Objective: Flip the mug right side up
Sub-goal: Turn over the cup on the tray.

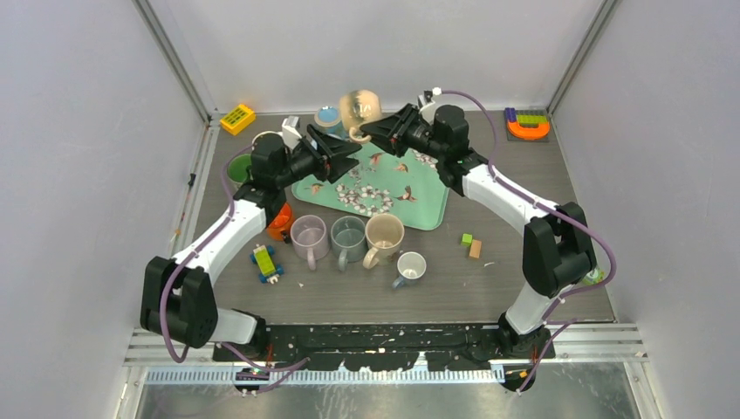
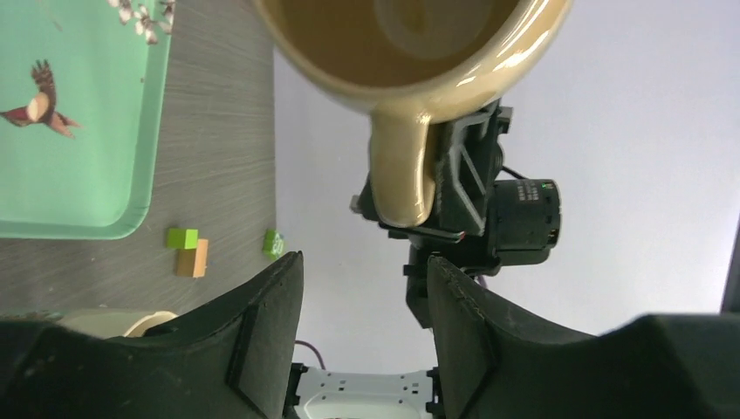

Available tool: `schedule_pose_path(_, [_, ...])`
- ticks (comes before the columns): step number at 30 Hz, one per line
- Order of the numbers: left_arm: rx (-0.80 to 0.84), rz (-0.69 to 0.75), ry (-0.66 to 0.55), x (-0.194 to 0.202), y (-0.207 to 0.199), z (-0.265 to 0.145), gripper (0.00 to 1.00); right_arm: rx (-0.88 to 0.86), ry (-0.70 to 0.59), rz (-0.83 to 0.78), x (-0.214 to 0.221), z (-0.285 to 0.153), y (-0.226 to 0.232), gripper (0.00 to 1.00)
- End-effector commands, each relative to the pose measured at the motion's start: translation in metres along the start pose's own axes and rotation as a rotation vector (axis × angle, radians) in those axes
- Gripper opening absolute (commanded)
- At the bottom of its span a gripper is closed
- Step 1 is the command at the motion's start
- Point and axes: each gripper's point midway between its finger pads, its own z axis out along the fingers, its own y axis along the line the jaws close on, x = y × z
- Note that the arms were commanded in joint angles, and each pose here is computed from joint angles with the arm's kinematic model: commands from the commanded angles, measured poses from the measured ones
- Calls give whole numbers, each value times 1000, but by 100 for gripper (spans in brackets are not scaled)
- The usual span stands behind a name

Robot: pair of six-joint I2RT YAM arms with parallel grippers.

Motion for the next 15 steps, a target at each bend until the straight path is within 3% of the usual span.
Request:
schedule_pose_path(1, [133, 10, -5, -8, -35, -4, 55, -270, 0, -119, 7, -24, 92, 1])
schedule_pose_path(15, [177, -25, -9, -17, -39, -3, 45, -308, 56, -115, 29, -26, 101, 1])
